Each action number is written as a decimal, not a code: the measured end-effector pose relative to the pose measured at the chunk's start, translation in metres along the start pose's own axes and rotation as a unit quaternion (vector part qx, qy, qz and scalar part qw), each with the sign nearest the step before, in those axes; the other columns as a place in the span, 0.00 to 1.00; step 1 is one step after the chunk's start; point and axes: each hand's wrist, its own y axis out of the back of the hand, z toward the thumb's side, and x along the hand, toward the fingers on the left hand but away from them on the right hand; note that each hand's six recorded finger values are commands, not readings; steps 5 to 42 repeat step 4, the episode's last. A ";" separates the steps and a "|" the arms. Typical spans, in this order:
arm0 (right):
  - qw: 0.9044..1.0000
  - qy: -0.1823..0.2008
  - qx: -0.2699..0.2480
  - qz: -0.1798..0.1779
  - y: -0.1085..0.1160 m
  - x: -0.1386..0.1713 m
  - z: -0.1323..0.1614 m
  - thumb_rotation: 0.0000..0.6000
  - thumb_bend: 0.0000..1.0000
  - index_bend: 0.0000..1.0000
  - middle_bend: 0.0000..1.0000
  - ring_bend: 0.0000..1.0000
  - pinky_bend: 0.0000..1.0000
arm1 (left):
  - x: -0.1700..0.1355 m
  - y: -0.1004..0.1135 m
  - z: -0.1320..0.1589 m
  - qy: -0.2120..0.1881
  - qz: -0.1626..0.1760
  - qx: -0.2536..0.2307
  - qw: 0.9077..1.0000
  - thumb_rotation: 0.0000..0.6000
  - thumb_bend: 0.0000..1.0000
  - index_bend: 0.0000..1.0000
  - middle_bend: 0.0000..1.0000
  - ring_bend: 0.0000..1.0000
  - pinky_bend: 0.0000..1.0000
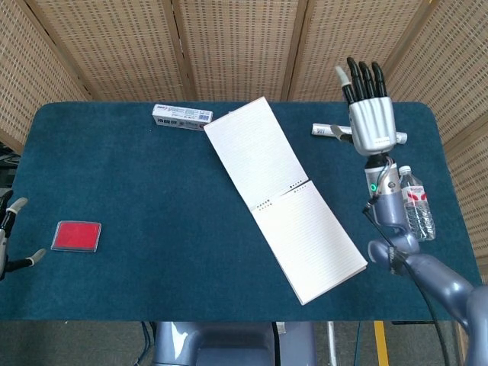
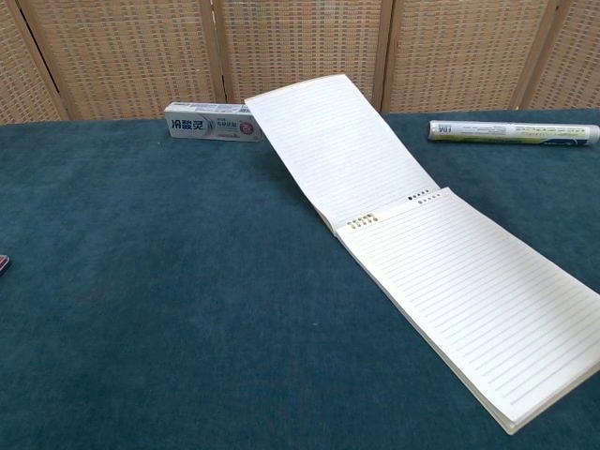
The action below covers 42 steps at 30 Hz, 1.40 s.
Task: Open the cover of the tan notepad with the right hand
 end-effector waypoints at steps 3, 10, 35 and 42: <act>0.998 0.029 0.001 0.063 -0.009 0.038 -0.011 1.00 0.00 0.00 0.00 0.00 0.00 | -0.001 0.001 0.001 -0.003 0.001 -0.002 1.000 1.00 0.00 0.00 0.00 0.00 0.00; 0.996 0.037 0.000 0.087 -0.011 0.055 -0.017 1.00 0.00 0.00 0.00 0.00 0.00 | -0.002 0.001 0.001 -0.004 0.001 -0.002 1.000 1.00 0.00 0.00 0.00 0.00 0.00; 0.996 0.037 0.000 0.087 -0.011 0.055 -0.017 1.00 0.00 0.00 0.00 0.00 0.00 | -0.002 0.001 0.001 -0.004 0.001 -0.002 1.000 1.00 0.00 0.00 0.00 0.00 0.00; 0.996 0.037 0.000 0.087 -0.011 0.055 -0.017 1.00 0.00 0.00 0.00 0.00 0.00 | -0.002 0.001 0.001 -0.004 0.001 -0.002 1.000 1.00 0.00 0.00 0.00 0.00 0.00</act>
